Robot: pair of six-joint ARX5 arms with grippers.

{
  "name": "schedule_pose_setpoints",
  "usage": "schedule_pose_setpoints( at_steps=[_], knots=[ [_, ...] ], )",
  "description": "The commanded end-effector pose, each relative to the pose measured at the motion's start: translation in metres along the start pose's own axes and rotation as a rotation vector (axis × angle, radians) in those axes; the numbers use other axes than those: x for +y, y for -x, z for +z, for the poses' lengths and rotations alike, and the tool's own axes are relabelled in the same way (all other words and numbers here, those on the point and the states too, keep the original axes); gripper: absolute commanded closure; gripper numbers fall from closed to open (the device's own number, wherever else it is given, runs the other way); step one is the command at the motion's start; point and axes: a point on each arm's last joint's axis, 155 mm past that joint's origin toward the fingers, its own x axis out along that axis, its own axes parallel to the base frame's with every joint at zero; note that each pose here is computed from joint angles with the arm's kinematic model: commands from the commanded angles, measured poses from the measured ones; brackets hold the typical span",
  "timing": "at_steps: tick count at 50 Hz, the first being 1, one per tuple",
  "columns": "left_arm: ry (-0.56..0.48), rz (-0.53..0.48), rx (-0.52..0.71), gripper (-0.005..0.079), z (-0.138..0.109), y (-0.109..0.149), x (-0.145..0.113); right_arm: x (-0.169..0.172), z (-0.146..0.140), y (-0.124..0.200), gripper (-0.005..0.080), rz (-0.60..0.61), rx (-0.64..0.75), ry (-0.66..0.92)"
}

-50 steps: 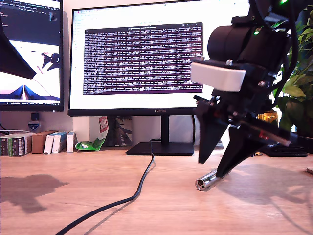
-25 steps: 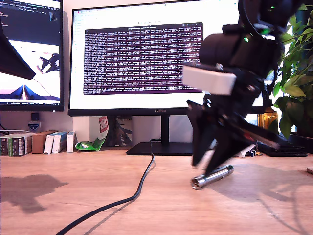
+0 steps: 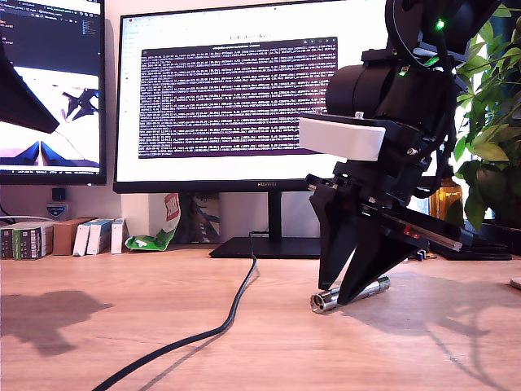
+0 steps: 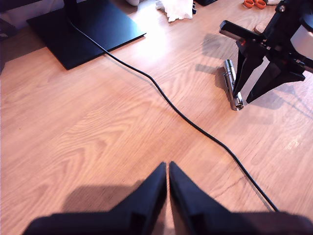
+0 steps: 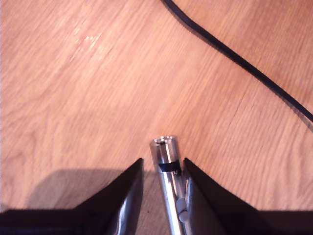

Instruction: Pick the metallic laser pointer with your right arm, pass it to your left arm, then place it down to the left side of the table

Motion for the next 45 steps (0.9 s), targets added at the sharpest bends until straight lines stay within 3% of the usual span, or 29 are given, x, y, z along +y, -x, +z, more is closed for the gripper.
schedule_pose_setpoints(
  at_steps=[1, 33, 36, 41, 45],
  knots=[
    [0.001, -0.006, -0.005, 0.0752, 0.002, 0.000, -0.002, 0.007, 0.001, -0.006, 0.0533, 0.023, -0.008, 0.000],
    [0.002, -0.006, -0.004, 0.0752, 0.002, 0.000, -0.002, 0.013, -0.002, -0.018, 0.0545, 0.055, -0.016, -0.016],
    [0.002, -0.006, -0.004, 0.0752, 0.002, 0.000, -0.002, 0.013, -0.002, -0.017, 0.0602, 0.055, -0.019, -0.019],
    [0.002, -0.007, -0.005, 0.0752, 0.002, 0.000, -0.002, 0.011, 0.003, -0.017, 0.0770, 0.046, -0.055, -0.021],
    [0.000, -0.012, -0.010, 0.0752, 0.003, 0.000, -0.003, 0.005, 0.006, -0.017, 0.0762, 0.023, -0.068, -0.014]
  ],
)
